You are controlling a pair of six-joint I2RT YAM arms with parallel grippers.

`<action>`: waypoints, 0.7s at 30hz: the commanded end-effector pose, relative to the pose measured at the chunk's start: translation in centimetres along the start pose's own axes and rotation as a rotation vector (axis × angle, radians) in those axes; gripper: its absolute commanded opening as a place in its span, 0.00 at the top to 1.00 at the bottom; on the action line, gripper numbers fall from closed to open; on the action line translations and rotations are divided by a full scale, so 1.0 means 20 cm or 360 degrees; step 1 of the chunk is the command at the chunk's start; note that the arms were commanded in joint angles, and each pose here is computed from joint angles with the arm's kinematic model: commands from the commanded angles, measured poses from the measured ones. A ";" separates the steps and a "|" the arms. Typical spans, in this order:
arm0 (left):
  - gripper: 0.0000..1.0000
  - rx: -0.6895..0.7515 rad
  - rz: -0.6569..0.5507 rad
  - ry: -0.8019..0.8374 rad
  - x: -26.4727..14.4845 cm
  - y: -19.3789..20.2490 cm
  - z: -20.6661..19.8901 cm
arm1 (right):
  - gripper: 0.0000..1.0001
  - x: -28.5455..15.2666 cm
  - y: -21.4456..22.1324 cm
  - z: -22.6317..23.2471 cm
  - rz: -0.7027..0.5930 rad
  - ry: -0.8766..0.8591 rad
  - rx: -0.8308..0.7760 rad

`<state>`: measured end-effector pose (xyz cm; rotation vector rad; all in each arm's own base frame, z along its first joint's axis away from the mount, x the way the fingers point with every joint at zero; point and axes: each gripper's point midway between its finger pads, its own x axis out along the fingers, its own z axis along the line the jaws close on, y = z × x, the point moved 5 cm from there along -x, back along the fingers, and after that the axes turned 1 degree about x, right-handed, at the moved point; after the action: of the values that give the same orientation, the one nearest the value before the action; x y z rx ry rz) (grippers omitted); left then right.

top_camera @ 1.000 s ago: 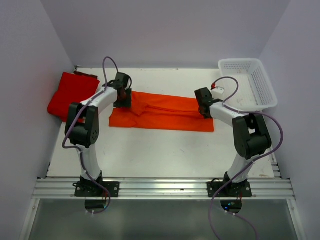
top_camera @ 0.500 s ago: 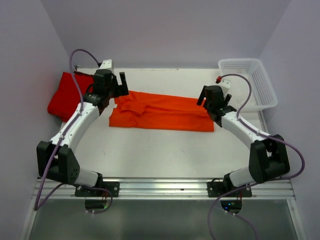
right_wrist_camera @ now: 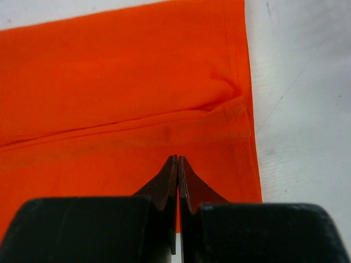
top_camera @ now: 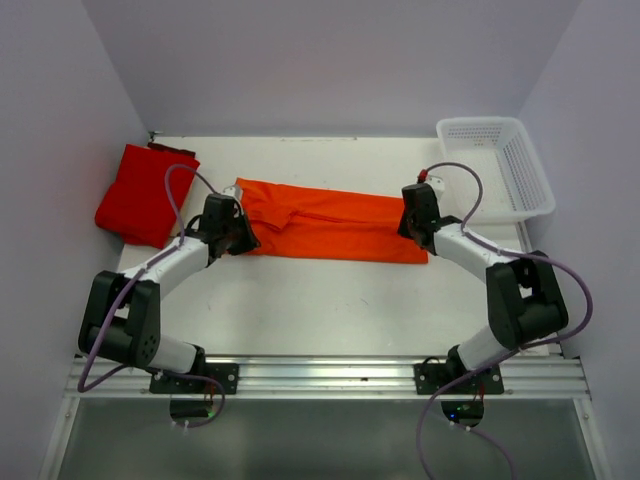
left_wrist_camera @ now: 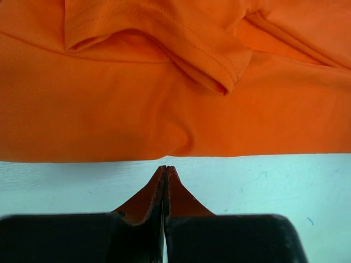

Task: Fold and stack the t-shirts
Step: Fold the tshirt

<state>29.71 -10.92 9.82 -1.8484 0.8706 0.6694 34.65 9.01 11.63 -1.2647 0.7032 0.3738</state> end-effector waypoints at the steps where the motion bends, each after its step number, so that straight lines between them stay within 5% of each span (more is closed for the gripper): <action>1: 1.00 -0.0061 -0.0172 0.0156 0.00 -0.12 -0.08 | 1.00 0.06 0.12 -0.01 0.0144 0.0007 -0.0003; 11: 1.00 -0.0100 -0.0165 -0.0004 0.06 -0.08 0.00 | 1.00 0.16 0.30 -0.04 0.0326 0.0058 -0.0040; 21: 1.00 -0.0249 -0.0114 -0.0253 0.25 -0.10 0.12 | 1.00 0.04 0.42 -0.02 0.0548 0.0014 -0.0205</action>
<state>31.48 -10.23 5.63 -1.8888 0.7810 0.8465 32.92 10.01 5.66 -1.2580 0.8462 0.5388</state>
